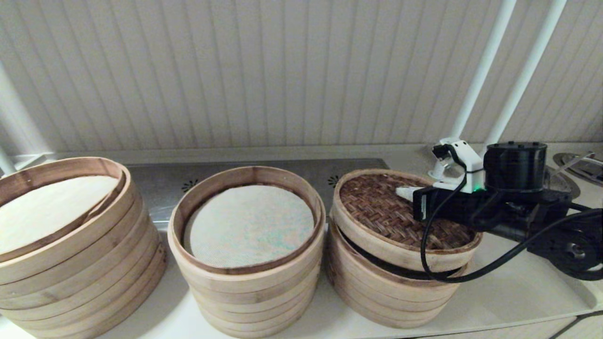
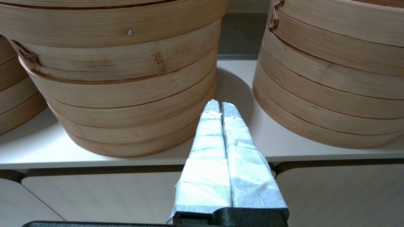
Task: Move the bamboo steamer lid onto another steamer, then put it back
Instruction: Put the steamer
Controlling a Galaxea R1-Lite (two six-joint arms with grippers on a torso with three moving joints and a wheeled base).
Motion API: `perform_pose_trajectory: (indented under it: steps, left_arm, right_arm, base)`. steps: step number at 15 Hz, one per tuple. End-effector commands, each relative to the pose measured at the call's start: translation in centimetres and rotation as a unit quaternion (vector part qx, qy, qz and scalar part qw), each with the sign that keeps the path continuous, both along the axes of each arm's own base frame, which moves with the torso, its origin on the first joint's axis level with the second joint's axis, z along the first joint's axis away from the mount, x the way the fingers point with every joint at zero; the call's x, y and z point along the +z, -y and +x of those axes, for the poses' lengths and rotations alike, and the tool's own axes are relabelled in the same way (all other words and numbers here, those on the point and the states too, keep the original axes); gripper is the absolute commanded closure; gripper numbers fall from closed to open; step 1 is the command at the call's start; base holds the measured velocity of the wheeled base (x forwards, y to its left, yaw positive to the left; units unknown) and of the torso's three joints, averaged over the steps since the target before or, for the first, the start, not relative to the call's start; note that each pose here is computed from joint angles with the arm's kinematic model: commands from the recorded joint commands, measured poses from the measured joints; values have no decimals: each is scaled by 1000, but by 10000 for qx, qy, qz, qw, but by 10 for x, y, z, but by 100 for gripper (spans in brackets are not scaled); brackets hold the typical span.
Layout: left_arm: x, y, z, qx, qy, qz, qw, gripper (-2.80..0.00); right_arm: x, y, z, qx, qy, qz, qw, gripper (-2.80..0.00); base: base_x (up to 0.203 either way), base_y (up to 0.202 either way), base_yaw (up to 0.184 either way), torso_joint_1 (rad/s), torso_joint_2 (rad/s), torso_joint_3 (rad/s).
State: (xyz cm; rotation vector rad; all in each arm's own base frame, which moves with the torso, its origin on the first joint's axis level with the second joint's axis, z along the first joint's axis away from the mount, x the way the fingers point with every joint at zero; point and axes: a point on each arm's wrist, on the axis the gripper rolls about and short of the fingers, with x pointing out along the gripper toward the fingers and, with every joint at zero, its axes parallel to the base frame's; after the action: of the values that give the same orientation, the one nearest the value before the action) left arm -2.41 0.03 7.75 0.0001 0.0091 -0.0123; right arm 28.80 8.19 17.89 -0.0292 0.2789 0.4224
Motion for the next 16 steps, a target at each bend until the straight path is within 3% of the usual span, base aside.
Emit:
perform_pose_trajectory:
  steps: [1,16]
  left_arm:
    - [0,0,0,0,-8,0,10000,0]
    - [0,0,0,0,-8,0,10000,0]
  right_arm:
    - [-5,0,-1,19,-76,-27,10000,0]
    - [1,5,-24,55,-1,2,10000,0]
  base:
    - [0,0,0,0,0,0]
    - [0,0,0,0,0,0]
